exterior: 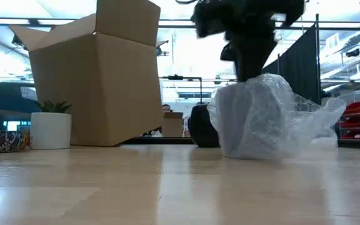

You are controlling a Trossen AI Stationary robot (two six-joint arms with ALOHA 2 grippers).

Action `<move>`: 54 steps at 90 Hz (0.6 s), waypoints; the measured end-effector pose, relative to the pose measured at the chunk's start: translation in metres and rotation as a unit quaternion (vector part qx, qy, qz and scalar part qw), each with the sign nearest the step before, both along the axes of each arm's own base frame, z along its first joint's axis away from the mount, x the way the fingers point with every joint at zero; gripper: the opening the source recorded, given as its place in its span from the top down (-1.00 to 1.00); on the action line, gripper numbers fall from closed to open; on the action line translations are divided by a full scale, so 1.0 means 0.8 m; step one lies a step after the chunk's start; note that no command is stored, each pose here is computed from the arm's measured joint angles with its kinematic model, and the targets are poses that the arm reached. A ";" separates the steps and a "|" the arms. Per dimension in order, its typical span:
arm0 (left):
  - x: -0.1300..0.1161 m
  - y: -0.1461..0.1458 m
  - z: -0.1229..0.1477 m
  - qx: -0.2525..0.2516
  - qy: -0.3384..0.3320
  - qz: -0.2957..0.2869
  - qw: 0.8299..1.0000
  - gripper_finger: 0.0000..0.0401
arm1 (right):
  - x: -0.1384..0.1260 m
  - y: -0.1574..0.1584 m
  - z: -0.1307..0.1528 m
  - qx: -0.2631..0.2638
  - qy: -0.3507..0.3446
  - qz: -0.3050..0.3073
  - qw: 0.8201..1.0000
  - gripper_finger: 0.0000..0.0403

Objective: Wrap mug
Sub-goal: Wrap the blue mug with bubble wrap

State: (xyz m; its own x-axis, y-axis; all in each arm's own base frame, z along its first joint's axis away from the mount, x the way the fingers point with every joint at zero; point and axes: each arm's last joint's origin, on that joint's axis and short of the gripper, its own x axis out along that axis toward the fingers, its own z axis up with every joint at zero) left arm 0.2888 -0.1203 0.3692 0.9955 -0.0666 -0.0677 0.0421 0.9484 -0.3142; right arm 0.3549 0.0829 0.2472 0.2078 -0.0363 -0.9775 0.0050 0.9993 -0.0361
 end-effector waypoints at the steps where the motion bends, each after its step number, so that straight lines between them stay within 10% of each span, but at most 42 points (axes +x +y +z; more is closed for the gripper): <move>1: 0.000 0.000 0.000 0.000 0.002 -0.006 1.000 0.36 | -0.002 0.001 0.002 -0.001 -0.001 -0.001 1.000 1.00; 28: -0.030 -0.020 0.006 0.014 0.023 -0.035 0.999 0.36 | -0.038 0.021 0.047 0.001 -0.031 -0.011 0.999 1.00; 54: -0.088 -0.045 0.014 0.139 0.039 0.141 0.979 0.36 | -0.017 0.026 0.019 -0.005 -0.021 0.010 1.000 1.00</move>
State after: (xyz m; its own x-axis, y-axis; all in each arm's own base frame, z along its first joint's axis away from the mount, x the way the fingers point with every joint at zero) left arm 0.2186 -0.1562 0.3801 0.9628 0.2420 -0.1200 -0.2476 0.9683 -0.0337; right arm 0.3414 0.1035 0.2620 0.2487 -0.0406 -0.9677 -0.0140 0.9989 -0.0455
